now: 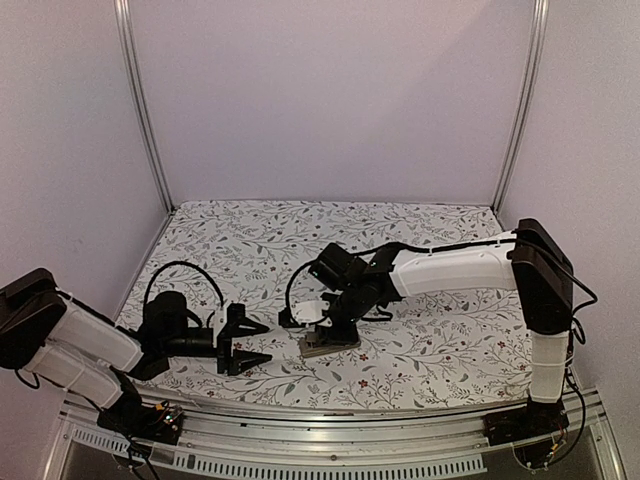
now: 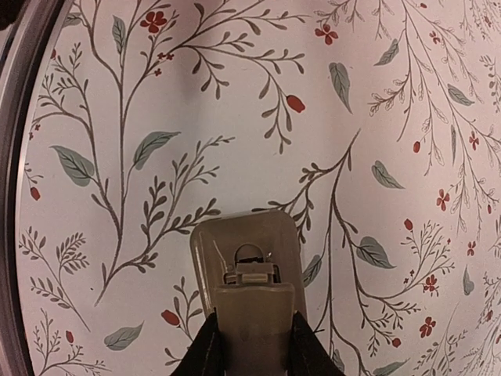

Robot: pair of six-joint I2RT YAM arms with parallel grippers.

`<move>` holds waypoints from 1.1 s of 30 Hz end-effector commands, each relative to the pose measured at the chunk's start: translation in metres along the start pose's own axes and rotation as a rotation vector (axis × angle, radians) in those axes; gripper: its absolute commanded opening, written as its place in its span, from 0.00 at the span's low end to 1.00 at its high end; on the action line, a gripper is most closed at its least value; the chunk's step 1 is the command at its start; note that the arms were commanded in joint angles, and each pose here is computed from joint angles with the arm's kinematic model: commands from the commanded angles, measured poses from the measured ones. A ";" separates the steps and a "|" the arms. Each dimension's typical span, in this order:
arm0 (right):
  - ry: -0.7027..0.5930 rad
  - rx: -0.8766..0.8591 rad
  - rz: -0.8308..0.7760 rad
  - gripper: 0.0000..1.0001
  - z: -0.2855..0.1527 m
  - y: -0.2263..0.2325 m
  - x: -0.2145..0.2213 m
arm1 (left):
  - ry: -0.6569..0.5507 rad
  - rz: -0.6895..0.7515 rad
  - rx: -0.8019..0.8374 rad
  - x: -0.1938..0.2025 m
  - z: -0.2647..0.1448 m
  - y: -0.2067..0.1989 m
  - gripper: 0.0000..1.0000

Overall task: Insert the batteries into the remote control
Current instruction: Place the battery cover on the remote control without the battery cover.

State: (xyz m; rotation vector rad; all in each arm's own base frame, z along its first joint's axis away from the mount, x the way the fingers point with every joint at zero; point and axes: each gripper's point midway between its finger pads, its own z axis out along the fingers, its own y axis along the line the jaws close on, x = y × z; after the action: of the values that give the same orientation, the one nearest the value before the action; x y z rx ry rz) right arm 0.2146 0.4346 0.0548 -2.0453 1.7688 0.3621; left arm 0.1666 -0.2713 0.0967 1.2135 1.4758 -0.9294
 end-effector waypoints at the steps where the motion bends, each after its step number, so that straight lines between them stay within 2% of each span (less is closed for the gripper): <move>1: 0.035 -0.029 0.010 0.25 0.014 0.000 0.018 | 0.000 0.027 0.002 0.001 0.002 -0.002 0.66; 8: 0.040 -0.028 0.000 0.27 0.012 -0.002 0.019 | 0.012 0.029 0.015 0.005 0.005 -0.005 0.66; 11: 0.037 -0.048 0.000 0.28 0.011 0.002 0.019 | 0.010 0.087 0.040 0.006 0.006 -0.011 0.66; 13: 0.035 -0.061 0.002 0.28 0.010 0.003 0.017 | -0.001 0.211 0.075 0.006 0.007 -0.018 0.65; 16: 0.038 -0.064 0.001 0.28 0.005 0.003 0.016 | -0.028 0.508 0.077 0.004 0.007 -0.020 0.63; 18: 0.033 -0.059 -0.007 0.28 0.002 0.003 0.014 | -0.023 0.614 0.073 0.004 0.012 -0.014 0.63; 22: 0.026 -0.076 -0.008 0.29 0.004 0.005 0.013 | -0.002 0.499 0.120 0.005 0.020 -0.007 0.63; 27: 0.012 -0.074 0.000 0.33 -0.002 0.005 0.010 | -0.004 0.449 0.177 0.012 0.021 -0.017 0.62; 30: -0.015 -0.060 0.005 0.39 -0.012 0.003 0.002 | 0.016 0.417 0.147 0.014 0.024 -0.009 0.56; 33: -0.079 -0.050 0.033 0.49 -0.032 -0.003 -0.011 | 0.032 0.428 0.090 0.011 0.031 0.005 0.49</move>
State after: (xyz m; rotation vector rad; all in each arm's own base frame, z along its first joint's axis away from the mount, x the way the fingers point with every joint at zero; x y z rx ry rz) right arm 0.2106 0.4224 0.0460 -2.1006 1.7972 0.4087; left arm 0.1605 -0.2922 0.0786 1.5649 1.1037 -0.7378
